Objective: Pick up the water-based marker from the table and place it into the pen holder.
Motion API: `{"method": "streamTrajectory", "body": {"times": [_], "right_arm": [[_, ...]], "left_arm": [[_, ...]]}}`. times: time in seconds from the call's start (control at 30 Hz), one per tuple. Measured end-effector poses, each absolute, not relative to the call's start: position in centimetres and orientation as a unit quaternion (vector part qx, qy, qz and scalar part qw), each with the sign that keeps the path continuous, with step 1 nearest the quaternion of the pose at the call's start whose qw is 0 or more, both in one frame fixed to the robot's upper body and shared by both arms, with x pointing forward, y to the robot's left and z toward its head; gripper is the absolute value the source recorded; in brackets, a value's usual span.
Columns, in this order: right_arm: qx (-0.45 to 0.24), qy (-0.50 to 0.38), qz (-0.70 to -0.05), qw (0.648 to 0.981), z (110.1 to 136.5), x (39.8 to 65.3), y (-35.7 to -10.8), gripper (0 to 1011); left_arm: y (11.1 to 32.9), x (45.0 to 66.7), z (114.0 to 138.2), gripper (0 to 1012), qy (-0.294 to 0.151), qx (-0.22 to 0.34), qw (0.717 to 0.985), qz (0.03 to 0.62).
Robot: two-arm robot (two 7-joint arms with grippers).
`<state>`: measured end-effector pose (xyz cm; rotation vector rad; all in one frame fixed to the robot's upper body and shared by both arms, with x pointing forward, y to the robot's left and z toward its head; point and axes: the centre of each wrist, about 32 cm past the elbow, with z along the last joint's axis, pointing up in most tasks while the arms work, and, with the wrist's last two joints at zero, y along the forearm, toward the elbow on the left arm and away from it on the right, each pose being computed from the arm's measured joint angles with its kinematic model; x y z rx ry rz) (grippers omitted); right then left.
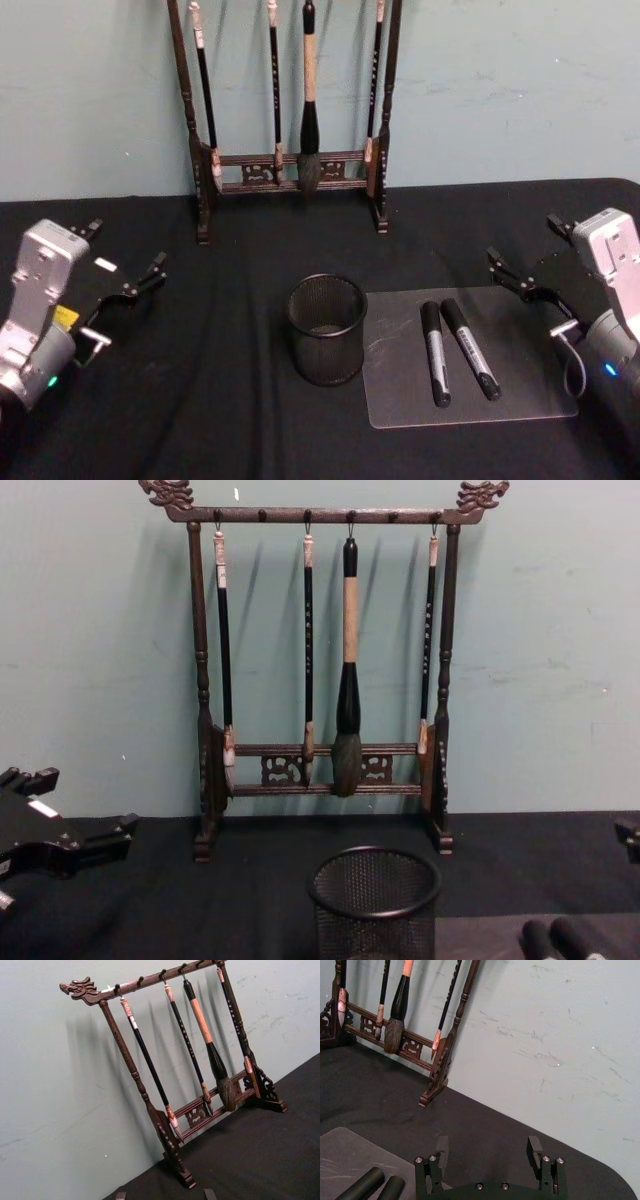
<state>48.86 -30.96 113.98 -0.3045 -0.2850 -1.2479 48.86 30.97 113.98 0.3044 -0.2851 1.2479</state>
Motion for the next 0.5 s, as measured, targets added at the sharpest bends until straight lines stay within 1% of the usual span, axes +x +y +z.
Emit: {"method": "streamTrajectory", "body": {"times": [0.5], "right_arm": [[-0.142,-0.132,-0.580,0.791,113.98,48.86,-30.97,1002]], "left_arm": [[30.97,48.86,113.98,1009,-0.132,0.141,0.791,0.580]]}}
